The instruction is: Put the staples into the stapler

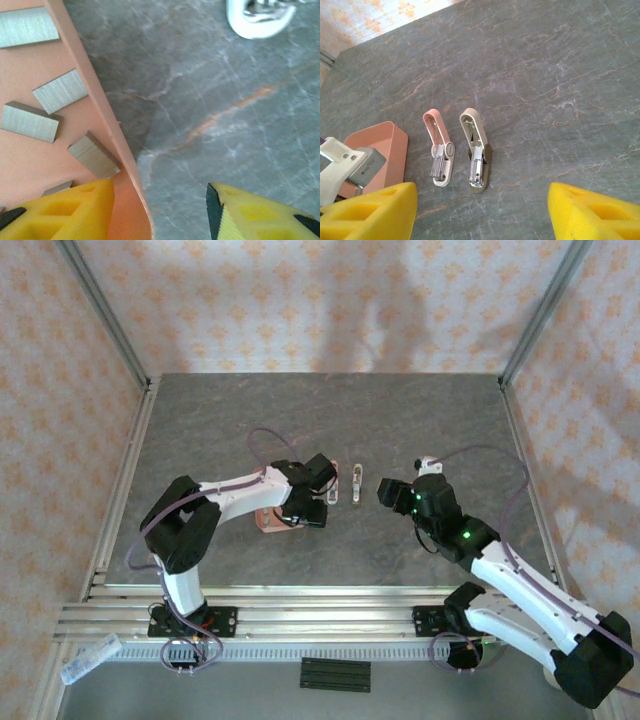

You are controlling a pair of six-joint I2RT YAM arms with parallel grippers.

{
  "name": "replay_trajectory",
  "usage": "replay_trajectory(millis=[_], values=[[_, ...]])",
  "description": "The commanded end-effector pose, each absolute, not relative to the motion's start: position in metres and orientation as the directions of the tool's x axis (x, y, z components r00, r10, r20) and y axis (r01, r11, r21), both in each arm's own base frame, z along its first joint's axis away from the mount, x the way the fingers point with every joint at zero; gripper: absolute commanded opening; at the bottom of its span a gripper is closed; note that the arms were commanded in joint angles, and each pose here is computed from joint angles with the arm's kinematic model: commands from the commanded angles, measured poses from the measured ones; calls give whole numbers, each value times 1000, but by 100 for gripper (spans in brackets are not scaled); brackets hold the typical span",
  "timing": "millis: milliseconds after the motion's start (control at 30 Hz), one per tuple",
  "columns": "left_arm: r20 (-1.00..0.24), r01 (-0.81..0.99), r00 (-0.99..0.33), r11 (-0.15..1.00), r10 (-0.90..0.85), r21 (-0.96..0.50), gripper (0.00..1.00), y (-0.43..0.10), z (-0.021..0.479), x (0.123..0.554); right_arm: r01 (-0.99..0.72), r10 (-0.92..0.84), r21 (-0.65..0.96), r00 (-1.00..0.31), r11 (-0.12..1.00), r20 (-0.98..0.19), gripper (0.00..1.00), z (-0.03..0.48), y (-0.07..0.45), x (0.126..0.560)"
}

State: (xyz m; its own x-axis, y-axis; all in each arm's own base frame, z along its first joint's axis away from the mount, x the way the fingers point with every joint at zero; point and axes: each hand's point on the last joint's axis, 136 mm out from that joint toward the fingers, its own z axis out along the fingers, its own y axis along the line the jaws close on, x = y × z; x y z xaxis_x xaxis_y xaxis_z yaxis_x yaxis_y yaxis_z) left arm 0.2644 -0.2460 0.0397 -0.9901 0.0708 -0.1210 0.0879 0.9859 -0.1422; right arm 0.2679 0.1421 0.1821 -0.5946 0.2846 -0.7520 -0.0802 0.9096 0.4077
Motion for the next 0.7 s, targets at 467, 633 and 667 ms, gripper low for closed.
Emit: replay_trajectory(millis=[467, 633, 667], values=[[-497, -37, -850, 960, -176, -278, 59, -184, 119, 290, -138, 150, 403, -781, 905, -607, 64, 183, 201, 278], [-555, -138, -766, 925, -326, -353, 60, -140, 120, 296, -195, 38, 341, -820, 919, -572, 63, 177, 239, 280], [-564, -156, -748, 918, -350, -364, 60, -131, 119, 295, -206, 12, 327, -831, 922, -557, 63, 175, 247, 281]])
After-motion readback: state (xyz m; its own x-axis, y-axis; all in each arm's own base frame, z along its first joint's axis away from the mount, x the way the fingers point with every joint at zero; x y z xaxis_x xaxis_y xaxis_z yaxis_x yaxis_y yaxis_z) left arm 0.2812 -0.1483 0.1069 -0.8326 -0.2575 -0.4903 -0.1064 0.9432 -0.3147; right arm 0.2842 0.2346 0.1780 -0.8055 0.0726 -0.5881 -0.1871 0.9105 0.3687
